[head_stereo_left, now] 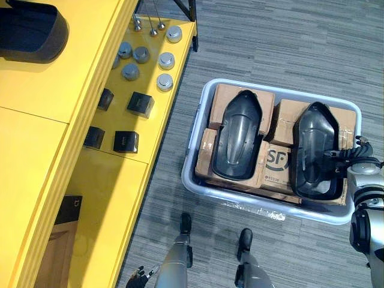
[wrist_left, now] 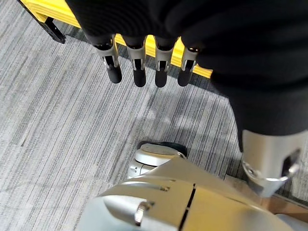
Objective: Walk over and take plastic housings, then place them on the shelf
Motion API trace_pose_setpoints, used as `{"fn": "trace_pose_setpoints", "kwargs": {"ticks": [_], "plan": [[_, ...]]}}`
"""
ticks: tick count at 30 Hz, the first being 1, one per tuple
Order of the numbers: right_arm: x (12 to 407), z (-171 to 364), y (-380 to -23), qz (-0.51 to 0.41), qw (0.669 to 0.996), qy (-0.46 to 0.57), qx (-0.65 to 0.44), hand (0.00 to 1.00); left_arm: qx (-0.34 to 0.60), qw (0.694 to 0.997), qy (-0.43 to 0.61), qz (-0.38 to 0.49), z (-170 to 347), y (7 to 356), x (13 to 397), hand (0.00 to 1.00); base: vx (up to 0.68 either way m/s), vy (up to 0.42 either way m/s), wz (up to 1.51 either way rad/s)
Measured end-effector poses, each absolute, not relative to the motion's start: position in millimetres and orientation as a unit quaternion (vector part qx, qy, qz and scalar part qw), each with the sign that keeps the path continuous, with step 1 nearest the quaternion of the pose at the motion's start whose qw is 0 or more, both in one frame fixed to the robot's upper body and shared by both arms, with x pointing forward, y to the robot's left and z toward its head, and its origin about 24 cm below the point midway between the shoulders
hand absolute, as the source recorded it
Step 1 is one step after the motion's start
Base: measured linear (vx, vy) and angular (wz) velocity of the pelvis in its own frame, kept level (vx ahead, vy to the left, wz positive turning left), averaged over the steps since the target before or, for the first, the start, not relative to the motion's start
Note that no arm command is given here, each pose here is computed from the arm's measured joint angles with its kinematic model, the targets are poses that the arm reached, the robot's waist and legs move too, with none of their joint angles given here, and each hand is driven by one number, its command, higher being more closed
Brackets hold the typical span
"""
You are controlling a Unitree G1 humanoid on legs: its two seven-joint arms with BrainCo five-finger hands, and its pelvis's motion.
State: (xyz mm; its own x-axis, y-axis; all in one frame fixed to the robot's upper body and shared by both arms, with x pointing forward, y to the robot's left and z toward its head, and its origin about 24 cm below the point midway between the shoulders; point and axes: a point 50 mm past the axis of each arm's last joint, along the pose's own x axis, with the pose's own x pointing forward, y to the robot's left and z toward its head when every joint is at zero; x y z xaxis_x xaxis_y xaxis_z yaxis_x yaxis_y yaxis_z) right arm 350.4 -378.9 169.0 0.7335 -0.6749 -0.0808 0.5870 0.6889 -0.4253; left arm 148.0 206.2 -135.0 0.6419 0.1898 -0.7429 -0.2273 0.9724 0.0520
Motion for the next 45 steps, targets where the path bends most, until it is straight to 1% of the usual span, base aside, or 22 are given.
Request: {"fn": "trace_pose_setpoints", "kwargs": {"ticks": [1,5,7,9,12,14,16,20,23,25,27,31,32,34,36,41,43,45], "plan": [[350.0,168.2,-379.3,-0.347,0.911,0.119,-0.189,1.00,-0.023,0.906,0.407,0.115,-134.9,206.0,148.2,0.00,-0.01,0.021,0.07],[342.5,160.1,-387.1,-0.357,0.902,0.150,-0.190,1.00,-0.019,0.909,0.402,0.103,-133.5,201.9,151.2,0.00,0.00,0.013,0.06],[332.9,167.9,-401.6,-0.369,0.889,0.157,-0.221,1.00,-0.019,0.912,0.399,0.098,-132.3,199.8,153.8,0.00,0.00,0.013,0.06],[328.9,166.8,-406.1,-0.368,0.883,0.170,-0.238,1.00,-0.018,0.913,0.397,0.094,-131.6,198.3,156.3,0.00,-0.02,0.004,0.10],[323.8,158.8,-409.4,-0.365,0.876,0.197,-0.244,1.00,-0.022,0.921,0.378,0.087,-125.6,194.0,167.5,0.00,-0.03,-0.002,0.14],[322.1,158.6,-411.4,-0.362,0.869,0.205,-0.267,1.00,-0.023,0.926,0.366,0.086,-121.6,193.3,173.1,0.00,-0.03,-0.011,0.13],[313.6,155.4,-419.7,-0.365,0.853,0.224,-0.299,1.00,-0.028,0.937,0.338,0.079,-112.2,189.7,185.4,0.00,-0.04,-0.036,0.18],[308.9,148.0,-422.3,-0.363,0.848,0.238,-0.306,1.00,-0.044,0.951,0.299,0.070,-98.6,179.5,198.8,0.00,-0.01,-0.031,0.08],[308.0,138.1,-419.7,-0.355,0.836,0.256,-0.331,1.00,-0.099,0.964,0.238,0.061,-75.8,157.6,211.0,0.00,0.04,0.004,0.07],[313.2,134.5,-412.2,-0.345,0.829,0.244,-0.365,1.00,-0.131,0.971,0.193,0.056,-57.3,148.0,215.9,0.00,0.04,-0.001,0.07],[323.7,134.2,-395.9,-0.338,0.827,0.200,-0.403,1.00,-0.151,0.978,0.131,0.061,-31.3,150.9,218.4,0.00,0.05,-0.019,0.02],[327.8,126.8,-370.1,-0.328,0.820,0.137,-0.448,1.00,-0.155,0.983,0.061,0.076,-0.9,161.2,219.8,0.00,0.05,-0.062,0.09],[326.1,123.8,-362.0,-0.319,0.815,0.119,-0.469,1.00,-0.155,0.984,0.038,0.084,9.1,166.7,219.8,0.00,0.05,-0.065,0.17],[320.8,112.9,-350.8,-0.307,0.815,0.105,-0.480,1.00,-0.151,0.984,0.000,0.097,25.9,175.7,219.8,0.00,0.06,-0.059,0.16],[311.0,98.6,-337.5,-0.290,0.815,0.094,-0.493,1.00,-0.124,0.985,-0.048,0.110,48.0,183.3,220.0,0.00,0.09,-0.047,0.10],[302.8,90.7,-324.6,-0.277,0.818,0.078,-0.497,1.00,-0.086,0.984,-0.123,0.091,83.7,179.3,227.5,0.00,0.06,-0.018,0.10],[300.8,95.7,-319.5,-0.275,0.815,0.058,-0.506,1.00,-0.079,0.985,-0.141,0.058,93.4,167.6,233.8,0.00,0.01,-0.004,-0.02],[300.8,97.8,-316.9,-0.272,0.812,0.049,-0.515,1.00,-0.093,0.985,-0.145,0.017,96.9,154.1,237.7,0.00,0.00,0.000,0.00]]}}
